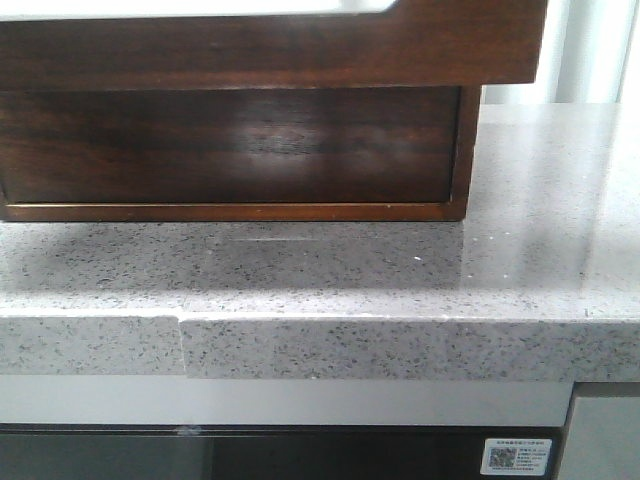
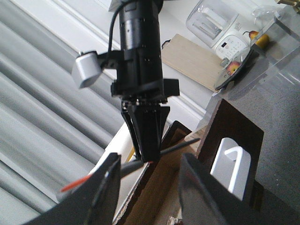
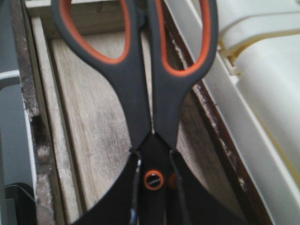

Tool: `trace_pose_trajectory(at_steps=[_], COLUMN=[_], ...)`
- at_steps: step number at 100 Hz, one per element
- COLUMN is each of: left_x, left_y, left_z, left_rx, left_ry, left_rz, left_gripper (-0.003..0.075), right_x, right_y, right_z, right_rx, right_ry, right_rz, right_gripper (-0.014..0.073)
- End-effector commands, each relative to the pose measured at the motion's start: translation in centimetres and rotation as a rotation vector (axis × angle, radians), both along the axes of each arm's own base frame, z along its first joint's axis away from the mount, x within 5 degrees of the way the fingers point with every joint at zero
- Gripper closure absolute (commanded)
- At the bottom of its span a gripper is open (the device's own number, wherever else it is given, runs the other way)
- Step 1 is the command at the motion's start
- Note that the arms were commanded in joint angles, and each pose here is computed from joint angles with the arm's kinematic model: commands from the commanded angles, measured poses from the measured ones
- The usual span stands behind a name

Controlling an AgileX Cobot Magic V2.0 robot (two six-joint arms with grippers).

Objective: Put scissors in drawer with both arms
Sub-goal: 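Carry the scissors with the right gripper and drop them into the drawer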

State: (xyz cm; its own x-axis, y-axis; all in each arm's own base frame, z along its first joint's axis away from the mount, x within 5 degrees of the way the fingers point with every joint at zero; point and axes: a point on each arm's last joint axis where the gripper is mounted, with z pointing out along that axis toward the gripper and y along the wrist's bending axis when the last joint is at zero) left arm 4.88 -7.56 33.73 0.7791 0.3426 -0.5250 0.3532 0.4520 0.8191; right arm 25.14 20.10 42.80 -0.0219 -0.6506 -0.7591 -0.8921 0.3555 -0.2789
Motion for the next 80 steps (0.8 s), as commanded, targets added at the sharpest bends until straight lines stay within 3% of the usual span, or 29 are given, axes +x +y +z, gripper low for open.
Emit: trace_pose_trajectory(at_steps=[1,11,27,35,50,55,64,72,80], left_x=[-0.1,-0.1,-0.1,-0.1,-0.3,-0.5,-0.9,-1.4,-2.0], left_y=[0.0,0.0,0.0,0.0,0.1,0.3,0.8,1.4,2.3], left_z=[1.2,1.2,1.2,1.2,1.3,1.3,1.5,1.7,1.9], left_rx=[-0.07,-0.07,-0.07,-0.07,-0.075,-0.082,-0.117,-0.179,-0.248], left_ry=[0.016,0.016,0.016,0.016,0.012,0.009,0.018,0.061,0.088], left_rz=[-0.026,-0.026,-0.026,-0.026,-0.025,-0.021,0.001,0.029,0.058], left_gripper=[0.0439,0.0439,0.0439,0.0439,0.0442,0.046,0.0509,0.0594,0.069], right_x=[0.0,0.5,0.7,0.7,0.4,0.1,-0.7,-1.8,-3.1], right_y=[0.2,0.5,0.6,0.6,0.4,0.3,-0.4,-1.1,-1.9], right_z=[1.8,1.2,1.2,1.2,1.3,1.6,2.5,3.6,4.6], right_rx=[0.072,0.061,0.068,0.07,0.066,0.08,0.106,0.122,0.131], right_ry=[-0.092,-0.075,-0.084,-0.087,-0.077,-0.064,-0.068,-0.093,-0.106], right_rz=[-0.007,-0.006,-0.012,-0.014,-0.009,-0.02,-0.034,-0.029,-0.02], right_gripper=[0.0666,0.059,0.0242,0.0194,0.0228,0.0298,0.0498,0.0674,0.0664])
